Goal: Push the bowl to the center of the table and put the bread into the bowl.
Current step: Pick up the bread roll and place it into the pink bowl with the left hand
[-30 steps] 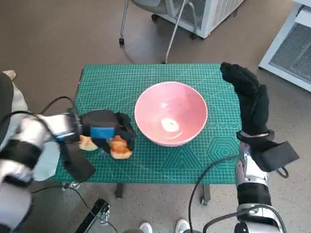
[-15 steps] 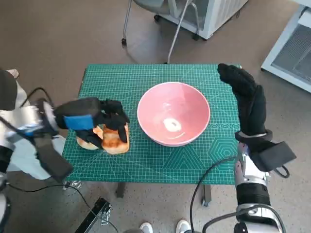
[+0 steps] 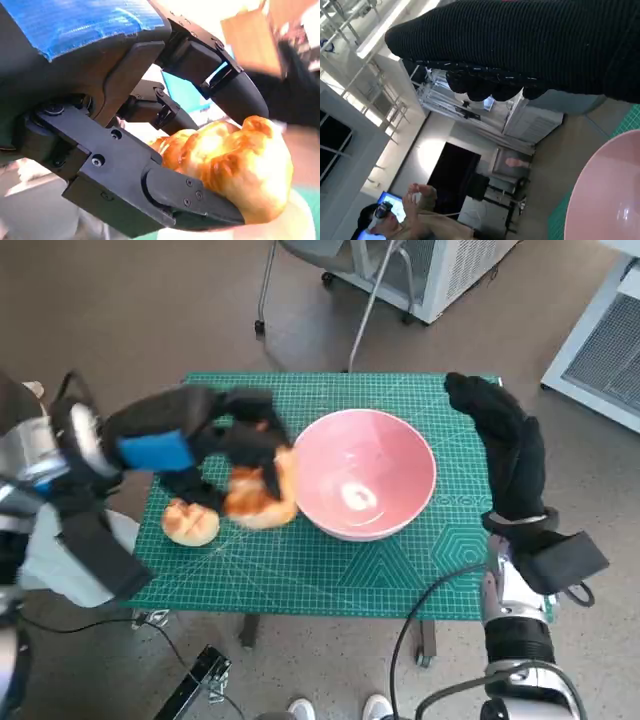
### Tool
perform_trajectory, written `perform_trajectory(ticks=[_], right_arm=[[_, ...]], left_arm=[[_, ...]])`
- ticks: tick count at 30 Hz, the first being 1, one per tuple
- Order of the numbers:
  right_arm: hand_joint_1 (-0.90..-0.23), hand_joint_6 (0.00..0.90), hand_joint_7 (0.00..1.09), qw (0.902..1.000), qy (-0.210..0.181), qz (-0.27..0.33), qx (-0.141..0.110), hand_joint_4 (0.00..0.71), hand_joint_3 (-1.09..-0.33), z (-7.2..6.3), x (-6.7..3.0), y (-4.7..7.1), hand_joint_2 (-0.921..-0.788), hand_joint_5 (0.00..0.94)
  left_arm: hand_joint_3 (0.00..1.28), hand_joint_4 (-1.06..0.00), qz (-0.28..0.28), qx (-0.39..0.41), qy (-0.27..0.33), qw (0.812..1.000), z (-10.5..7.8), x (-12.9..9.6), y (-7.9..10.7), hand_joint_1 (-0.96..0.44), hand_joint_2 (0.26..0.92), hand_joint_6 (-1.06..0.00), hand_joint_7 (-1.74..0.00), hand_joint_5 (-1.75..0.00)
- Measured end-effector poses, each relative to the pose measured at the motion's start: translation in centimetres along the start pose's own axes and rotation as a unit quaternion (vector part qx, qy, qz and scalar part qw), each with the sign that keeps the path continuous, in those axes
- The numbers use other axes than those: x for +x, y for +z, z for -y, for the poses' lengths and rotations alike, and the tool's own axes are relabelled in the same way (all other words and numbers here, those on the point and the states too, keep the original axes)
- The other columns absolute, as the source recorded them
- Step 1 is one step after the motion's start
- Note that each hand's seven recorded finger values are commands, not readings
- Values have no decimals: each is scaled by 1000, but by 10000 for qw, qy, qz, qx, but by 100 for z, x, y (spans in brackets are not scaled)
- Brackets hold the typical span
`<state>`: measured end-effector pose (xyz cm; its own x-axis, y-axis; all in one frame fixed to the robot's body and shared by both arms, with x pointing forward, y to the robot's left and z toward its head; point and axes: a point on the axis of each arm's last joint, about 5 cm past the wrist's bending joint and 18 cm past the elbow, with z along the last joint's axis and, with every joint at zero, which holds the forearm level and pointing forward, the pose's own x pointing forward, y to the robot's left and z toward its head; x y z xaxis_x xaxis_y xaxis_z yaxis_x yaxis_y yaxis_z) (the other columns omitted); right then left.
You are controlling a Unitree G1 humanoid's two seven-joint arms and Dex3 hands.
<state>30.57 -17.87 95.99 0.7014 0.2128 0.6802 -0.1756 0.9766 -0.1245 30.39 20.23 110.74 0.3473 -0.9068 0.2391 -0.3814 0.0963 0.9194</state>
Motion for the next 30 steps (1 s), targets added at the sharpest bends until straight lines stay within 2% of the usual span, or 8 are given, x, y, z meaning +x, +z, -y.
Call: perform_trajectory(ticks=[4,7,21,24,26,27,29,30], right_arm=[[-582,0,775,10000,-12,-11,24,386,-796,10,-9,-5,-921,23],[-584,0,775,10000,-3,-1,23,386,-795,14,-9,-4,-921,23],[-582,6,770,10000,-24,23,1,389,-788,31,-31,0,-921,22],[-578,12,766,10000,-60,7,-4,392,-786,42,-52,-3,-921,23],[-580,33,749,9999,-100,-13,4,401,-783,50,-73,-8,-921,25],[-581,45,744,9999,-112,-22,6,406,-781,53,-80,-10,-921,26],[-583,62,736,9999,-146,-34,9,412,-776,62,-94,-13,-921,27],[-584,66,734,9999,-166,-36,17,413,-774,65,-99,-14,-921,27]], left_arm=[[159,-601,-3,-5,61,10000,47,176,-8,-2,874,-695,-1235,-1145],[143,-561,-79,-4,-77,9999,141,342,-19,-2,905,-651,-1297,-1162],[111,-531,-432,-428,-802,9949,536,879,31,-3,914,-711,-1037,-1379],[118,-526,-582,-506,-1007,9919,593,927,42,-2,918,-680,-1082,-1368],[192,-462,-739,-576,-1212,9882,633,944,44,-1,920,-569,-1225,-1400],[189,-406,-824,-609,-1325,9859,650,947,42,-19,885,-473,-1033,-1135],[120,-388,-997,-690,-1567,9802,680,951,39,-56,874,-405,-653,-624],[101,-388,-1070,-729,-1678,9773,690,955,38,-65,876,-396,-575,-516]])
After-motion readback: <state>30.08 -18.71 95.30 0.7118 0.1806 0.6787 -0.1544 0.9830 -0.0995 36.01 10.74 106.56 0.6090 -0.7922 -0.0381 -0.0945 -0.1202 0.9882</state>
